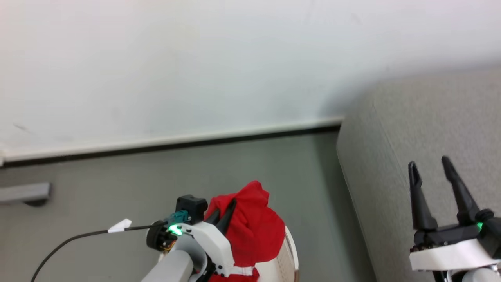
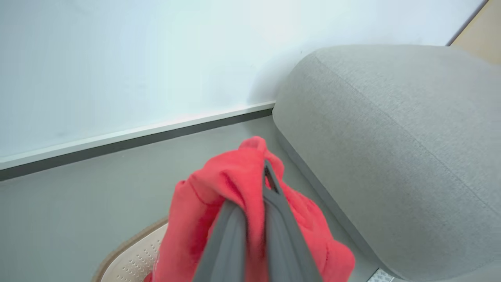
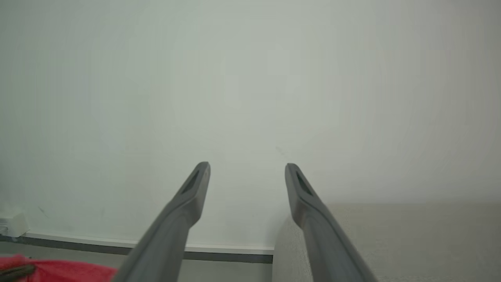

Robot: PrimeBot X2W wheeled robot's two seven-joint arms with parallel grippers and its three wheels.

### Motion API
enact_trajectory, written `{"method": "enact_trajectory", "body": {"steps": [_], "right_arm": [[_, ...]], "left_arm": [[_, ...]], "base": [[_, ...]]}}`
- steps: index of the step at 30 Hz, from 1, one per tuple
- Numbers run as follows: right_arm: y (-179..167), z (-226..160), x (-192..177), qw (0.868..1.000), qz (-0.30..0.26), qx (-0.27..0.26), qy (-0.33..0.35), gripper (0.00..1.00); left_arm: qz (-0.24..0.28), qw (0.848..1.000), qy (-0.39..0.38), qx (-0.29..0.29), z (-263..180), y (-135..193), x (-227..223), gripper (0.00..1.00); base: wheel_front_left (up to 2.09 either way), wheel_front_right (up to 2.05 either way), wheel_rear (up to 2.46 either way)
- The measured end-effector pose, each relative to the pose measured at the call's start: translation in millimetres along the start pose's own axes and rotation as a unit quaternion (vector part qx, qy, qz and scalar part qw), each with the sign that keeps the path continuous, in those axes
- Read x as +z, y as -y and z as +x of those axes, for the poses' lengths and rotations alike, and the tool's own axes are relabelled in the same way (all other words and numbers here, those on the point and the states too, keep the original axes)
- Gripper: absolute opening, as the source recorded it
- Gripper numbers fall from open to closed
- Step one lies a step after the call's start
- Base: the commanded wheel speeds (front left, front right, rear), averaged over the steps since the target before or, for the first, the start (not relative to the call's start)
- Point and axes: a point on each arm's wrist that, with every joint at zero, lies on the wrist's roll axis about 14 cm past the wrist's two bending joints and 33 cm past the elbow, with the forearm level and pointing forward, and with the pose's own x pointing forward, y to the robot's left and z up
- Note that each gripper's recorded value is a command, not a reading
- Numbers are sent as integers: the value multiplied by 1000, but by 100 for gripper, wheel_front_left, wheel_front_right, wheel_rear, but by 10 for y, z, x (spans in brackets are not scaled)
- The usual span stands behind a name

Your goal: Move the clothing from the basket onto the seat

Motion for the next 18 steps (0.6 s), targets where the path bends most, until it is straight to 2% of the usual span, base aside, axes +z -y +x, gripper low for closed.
{"method": "enact_trajectory", "body": {"steps": [9,18], "right_arm": [[-337,-151,172,999,23,45,21,100],[-549,-223,144,996,38,75,14,100]], "left_arm": [[34,989,147,-3,-300,65,1033,0],[70,971,228,-22,-487,186,1811,0]], "base": [[0,0,0],[0,0,0]]}}
